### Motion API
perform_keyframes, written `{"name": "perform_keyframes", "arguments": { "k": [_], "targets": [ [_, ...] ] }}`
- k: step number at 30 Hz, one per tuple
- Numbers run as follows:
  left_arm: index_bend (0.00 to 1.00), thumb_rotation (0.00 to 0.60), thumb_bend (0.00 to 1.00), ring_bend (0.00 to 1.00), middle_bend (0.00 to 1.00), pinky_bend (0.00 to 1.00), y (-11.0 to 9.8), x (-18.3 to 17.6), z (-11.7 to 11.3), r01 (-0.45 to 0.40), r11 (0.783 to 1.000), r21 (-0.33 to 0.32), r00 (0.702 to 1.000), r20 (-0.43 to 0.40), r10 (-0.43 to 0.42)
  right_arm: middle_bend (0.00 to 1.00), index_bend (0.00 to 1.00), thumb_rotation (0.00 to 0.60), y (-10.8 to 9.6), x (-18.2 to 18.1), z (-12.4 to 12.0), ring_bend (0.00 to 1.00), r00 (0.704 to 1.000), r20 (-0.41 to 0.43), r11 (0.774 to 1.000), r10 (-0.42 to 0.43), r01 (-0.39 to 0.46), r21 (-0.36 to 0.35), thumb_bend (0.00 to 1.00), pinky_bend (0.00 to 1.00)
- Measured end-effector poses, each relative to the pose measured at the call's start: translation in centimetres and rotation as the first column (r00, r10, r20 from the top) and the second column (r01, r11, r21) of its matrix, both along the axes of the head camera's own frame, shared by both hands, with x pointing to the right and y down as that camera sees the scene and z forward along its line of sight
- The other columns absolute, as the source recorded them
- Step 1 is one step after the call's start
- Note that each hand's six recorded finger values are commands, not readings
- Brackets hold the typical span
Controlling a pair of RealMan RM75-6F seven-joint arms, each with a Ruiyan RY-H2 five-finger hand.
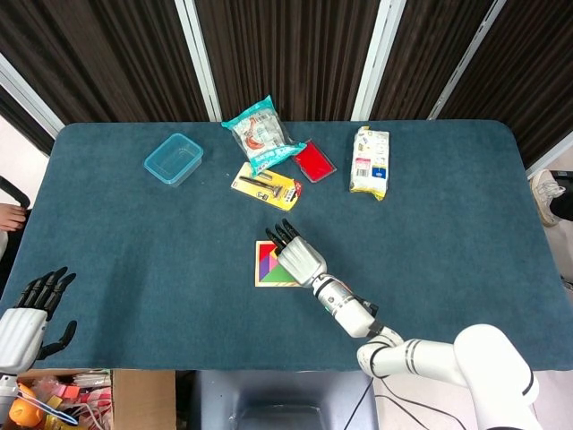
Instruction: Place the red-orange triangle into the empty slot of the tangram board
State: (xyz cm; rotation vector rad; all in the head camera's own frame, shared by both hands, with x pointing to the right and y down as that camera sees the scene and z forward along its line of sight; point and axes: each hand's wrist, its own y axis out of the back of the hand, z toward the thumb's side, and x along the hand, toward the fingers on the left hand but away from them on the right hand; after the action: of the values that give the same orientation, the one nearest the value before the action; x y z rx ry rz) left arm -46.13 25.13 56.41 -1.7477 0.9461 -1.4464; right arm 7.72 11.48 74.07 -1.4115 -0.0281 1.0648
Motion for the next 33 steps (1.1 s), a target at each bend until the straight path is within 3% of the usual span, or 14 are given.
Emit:
{"name": "perform_keyframes", "arguments": {
  "k": [19,33],
  "targets": [
    [0.00,0.600,0.46,0.02,0.00,0.10,-0.03,-0.08,-0.08,0.004,1.000,0.003,1.000,-0.002,-0.004,0.04,0.47,0.600,-0.07,0.18,0.15,0.00,1.000,-0.016,1.000,0.002,-0.001,0.002,0.43,0.00],
    [0.00,0.600,0.46,0.01,0.00,0.10,-0.06,-0.09,-0.11,0.005,1.000,0.006,1.000,-0.005,-0.005,0.05,0.39,0.600,-0.08,0.17,0.24,0.00,1.000,-0.023,1.000,0.003,-0.003,-0.001,0.43,0.00]
  ]
}}
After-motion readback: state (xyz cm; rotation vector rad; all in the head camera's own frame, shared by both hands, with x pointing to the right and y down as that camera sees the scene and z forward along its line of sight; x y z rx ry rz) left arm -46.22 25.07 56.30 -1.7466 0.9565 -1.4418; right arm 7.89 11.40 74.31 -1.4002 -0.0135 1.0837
